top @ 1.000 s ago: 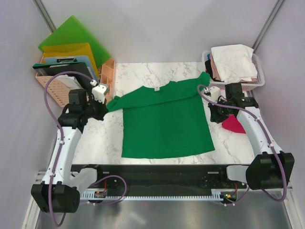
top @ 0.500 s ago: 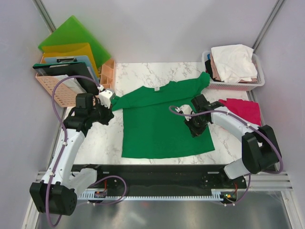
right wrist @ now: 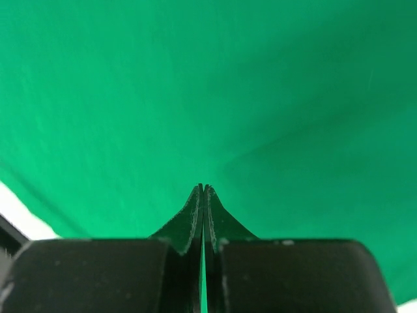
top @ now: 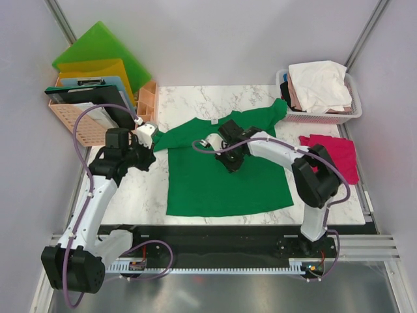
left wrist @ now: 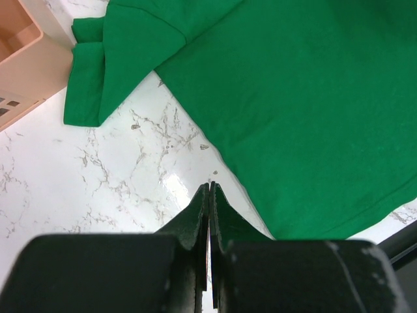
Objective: Fold and stack the t-shirts
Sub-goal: Flatten out the tshirt
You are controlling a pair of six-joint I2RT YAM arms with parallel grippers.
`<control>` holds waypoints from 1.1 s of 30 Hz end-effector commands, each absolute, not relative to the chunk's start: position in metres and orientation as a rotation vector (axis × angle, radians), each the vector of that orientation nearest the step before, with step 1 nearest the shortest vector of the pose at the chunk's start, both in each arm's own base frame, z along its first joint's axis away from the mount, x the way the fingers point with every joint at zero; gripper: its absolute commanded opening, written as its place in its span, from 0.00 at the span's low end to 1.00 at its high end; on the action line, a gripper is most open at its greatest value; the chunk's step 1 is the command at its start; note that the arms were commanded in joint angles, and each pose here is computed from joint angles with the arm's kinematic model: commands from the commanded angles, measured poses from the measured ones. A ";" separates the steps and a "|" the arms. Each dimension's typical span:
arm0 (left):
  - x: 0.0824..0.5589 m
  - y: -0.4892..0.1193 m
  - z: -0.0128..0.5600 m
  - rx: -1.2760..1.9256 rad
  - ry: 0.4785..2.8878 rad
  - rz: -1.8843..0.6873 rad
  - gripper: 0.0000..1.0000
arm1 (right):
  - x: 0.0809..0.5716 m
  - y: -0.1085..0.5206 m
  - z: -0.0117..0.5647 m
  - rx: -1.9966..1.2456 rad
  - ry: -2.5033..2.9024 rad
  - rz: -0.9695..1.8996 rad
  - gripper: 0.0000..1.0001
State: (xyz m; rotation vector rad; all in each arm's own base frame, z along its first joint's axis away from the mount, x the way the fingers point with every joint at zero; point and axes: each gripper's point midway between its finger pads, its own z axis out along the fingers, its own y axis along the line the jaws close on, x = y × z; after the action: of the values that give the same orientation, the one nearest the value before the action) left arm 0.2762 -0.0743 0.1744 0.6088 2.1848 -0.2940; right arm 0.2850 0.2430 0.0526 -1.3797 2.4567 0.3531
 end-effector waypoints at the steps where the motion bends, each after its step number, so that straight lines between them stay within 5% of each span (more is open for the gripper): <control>1: 0.280 -0.072 0.183 0.595 2.138 -0.262 0.02 | 0.306 0.279 0.047 -1.405 2.406 0.350 0.00; 20: 0.283 -0.061 0.173 0.579 2.177 -0.187 0.02 | 0.311 0.438 0.057 -1.597 2.136 0.432 0.00; 33: 0.283 -0.059 0.167 0.585 2.188 -0.176 0.02 | 0.248 0.439 0.037 -1.721 2.119 0.506 0.00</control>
State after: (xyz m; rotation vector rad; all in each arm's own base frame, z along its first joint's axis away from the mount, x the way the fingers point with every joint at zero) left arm 0.2773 -0.0560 0.1625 0.5621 2.2297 -0.1754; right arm 0.2617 0.4372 0.0233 -1.7197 2.1453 0.4544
